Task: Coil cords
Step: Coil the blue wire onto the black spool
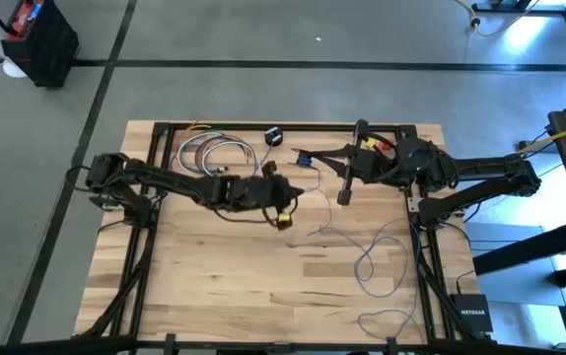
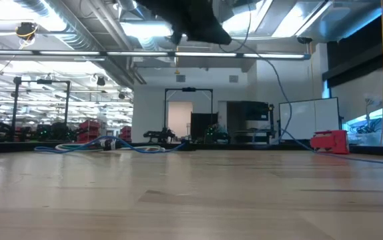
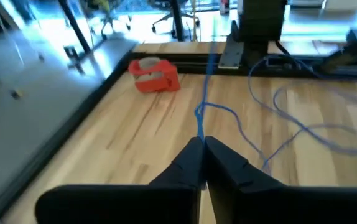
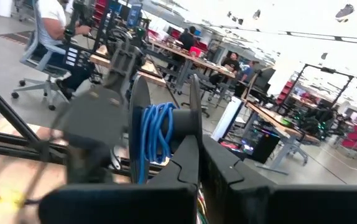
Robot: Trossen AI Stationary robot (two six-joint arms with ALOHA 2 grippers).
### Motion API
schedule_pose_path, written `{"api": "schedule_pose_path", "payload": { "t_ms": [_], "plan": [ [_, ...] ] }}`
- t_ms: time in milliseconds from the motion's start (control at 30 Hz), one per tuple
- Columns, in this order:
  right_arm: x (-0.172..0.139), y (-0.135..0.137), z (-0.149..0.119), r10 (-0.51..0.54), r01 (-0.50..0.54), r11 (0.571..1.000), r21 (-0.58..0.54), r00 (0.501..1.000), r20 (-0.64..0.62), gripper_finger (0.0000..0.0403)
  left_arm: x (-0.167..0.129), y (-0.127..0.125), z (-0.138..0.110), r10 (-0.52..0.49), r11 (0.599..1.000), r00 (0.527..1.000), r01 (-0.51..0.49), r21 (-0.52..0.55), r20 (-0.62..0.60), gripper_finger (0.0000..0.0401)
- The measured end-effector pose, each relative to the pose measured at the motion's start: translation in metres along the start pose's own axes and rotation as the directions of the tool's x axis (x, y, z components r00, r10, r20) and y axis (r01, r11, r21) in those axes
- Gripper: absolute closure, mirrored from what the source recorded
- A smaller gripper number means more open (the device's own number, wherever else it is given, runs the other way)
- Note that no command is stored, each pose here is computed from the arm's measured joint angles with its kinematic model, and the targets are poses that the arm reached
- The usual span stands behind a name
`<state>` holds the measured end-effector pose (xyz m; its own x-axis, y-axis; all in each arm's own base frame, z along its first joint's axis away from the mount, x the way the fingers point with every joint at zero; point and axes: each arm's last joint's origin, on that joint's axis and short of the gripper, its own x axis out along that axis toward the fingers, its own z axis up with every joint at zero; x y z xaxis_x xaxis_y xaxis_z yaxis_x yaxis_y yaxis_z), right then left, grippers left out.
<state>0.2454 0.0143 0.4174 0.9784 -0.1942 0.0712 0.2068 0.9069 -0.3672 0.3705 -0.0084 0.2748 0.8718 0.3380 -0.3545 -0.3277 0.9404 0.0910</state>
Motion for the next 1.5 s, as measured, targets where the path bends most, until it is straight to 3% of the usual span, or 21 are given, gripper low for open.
{"api": "schedule_pose_path", "payload": {
  "t_ms": [167, 367, 667, 967, 1133, 1300, 1400, 1500],
  "plan": [
    [0.0, 0.001, 0.002, 0.045, -0.045, 0.999, 0.002, 0.998, 0.033, 0.0398, 0.008, 0.021, -0.006, -0.031, 0.985, 0.997, 0.018, -0.169, -0.074, 0.0393],
    [-0.003, 0.0, 0.004, 0.056, -0.056, 0.998, 0.005, 0.997, 0.051, 0.0398, 0.01, 0.029, -0.013, -0.055, 0.978, 0.986, 0.022, -0.207, -0.157, 0.0398],
    [-0.005, -0.001, 0.005, 0.057, -0.057, 0.998, 0.003, 0.997, 0.048, 0.0398, 0.003, 0.02, -0.027, -0.082, 0.996, 0.952, 0.065, -0.068, -0.294, 0.0365],
    [-0.005, -0.002, 0.005, 0.053, -0.054, 0.999, 0.006, 0.997, 0.056, 0.0398, 0.0, 0.016, -0.03, -0.086, 0.995, 0.936, 0.097, 0.015, -0.34, 0.0273],
    [-0.005, -0.001, 0.005, 0.055, -0.055, 0.998, 0.005, 0.997, 0.052, 0.0398, -0.016, 0.02, -0.014, -0.074, 0.996, 0.908, 0.091, 0.021, -0.413, 0.0242],
    [-0.005, -0.002, 0.005, 0.055, -0.056, 0.998, 0.005, 0.997, 0.051, 0.0398, -0.034, 0.017, 0.008, -0.081, 0.996, 0.953, 0.088, 0.012, -0.293, 0.0241],
    [-0.005, -0.002, 0.005, 0.055, -0.056, 0.998, 0.004, 0.997, 0.049, 0.0398, -0.034, 0.002, 0.022, -0.109, 0.993, 0.988, 0.113, 0.036, -0.107, 0.0248],
    [-0.005, -0.001, 0.005, 0.057, -0.057, 0.998, 0.004, 0.997, 0.047, 0.0398, -0.031, -0.017, 0.027, -0.161, 0.985, 0.984, 0.154, 0.081, 0.079, 0.0254]
  ]
}}
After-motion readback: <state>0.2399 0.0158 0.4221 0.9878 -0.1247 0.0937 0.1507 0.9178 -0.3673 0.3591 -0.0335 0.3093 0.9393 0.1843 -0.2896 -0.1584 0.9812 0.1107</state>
